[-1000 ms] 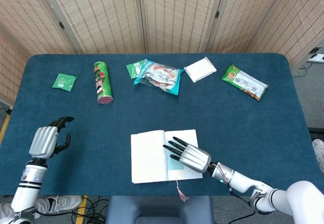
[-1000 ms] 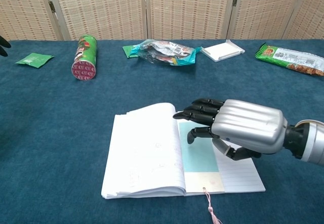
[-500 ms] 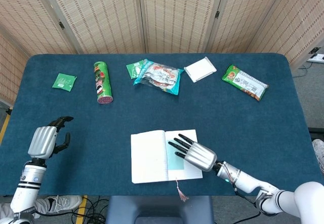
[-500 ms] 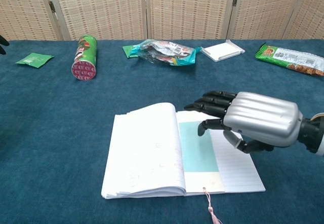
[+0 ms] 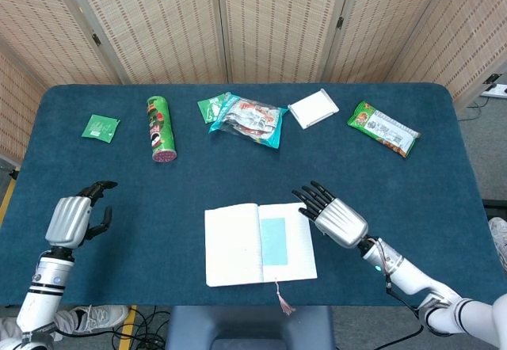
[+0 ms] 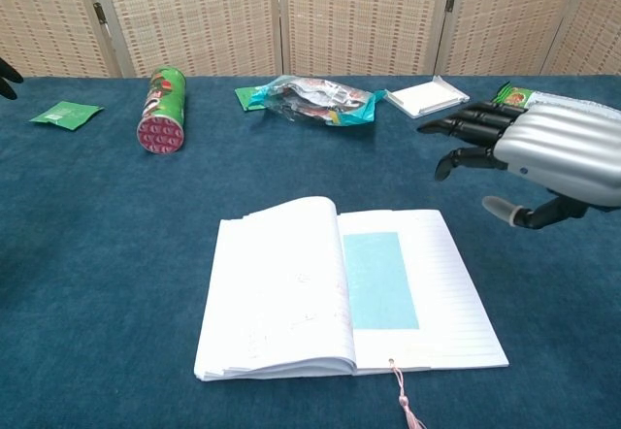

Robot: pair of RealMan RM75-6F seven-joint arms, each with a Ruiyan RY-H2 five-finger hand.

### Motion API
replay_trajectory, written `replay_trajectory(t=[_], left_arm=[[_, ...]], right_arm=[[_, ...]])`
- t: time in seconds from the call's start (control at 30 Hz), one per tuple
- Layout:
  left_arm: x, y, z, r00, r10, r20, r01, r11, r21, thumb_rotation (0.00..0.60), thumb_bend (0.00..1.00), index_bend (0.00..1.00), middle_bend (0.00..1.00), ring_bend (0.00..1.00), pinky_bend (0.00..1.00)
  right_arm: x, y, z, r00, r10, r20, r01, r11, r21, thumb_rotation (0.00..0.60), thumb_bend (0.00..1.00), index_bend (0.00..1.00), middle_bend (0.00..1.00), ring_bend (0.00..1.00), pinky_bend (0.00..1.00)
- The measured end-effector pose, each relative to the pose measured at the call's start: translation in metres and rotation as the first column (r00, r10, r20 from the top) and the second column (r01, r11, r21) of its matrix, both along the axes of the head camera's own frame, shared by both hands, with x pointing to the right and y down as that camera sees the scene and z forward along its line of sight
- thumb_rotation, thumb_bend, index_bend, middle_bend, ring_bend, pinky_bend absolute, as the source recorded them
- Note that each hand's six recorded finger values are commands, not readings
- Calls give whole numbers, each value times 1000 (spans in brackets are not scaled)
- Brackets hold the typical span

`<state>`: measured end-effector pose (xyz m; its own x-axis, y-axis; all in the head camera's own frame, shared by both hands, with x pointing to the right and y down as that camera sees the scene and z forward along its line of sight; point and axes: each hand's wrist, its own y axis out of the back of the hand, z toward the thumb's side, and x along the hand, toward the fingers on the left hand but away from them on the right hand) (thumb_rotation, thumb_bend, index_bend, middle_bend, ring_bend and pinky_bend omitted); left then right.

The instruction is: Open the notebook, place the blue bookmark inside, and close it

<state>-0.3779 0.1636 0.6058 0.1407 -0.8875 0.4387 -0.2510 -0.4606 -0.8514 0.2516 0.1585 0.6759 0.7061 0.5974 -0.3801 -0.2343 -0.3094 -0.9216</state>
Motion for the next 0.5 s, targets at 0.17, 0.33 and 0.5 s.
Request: replay_trajectory(t=[0.17,0.33,0.5], left_arm=[[12,1,0,995,101,-13,-101,995,20,600,438,251,293,361,654],[27,5,2,975,218,-37,-216,976,35,600,271,230,288,349,593],[45,11,4,935,350,-54,-347,936,53,600,205,201,278,329,570]], right_arm=[[17,-11,-20,999,51,-6,-51,998,42,600,291,238,0,0,0],[38,-15,-39,994,108,-17,-107,991,79,600,268,231,0,0,0],[52,-18,-54,987,159,-8,-157,981,111,600,268,222,0,0,0]])
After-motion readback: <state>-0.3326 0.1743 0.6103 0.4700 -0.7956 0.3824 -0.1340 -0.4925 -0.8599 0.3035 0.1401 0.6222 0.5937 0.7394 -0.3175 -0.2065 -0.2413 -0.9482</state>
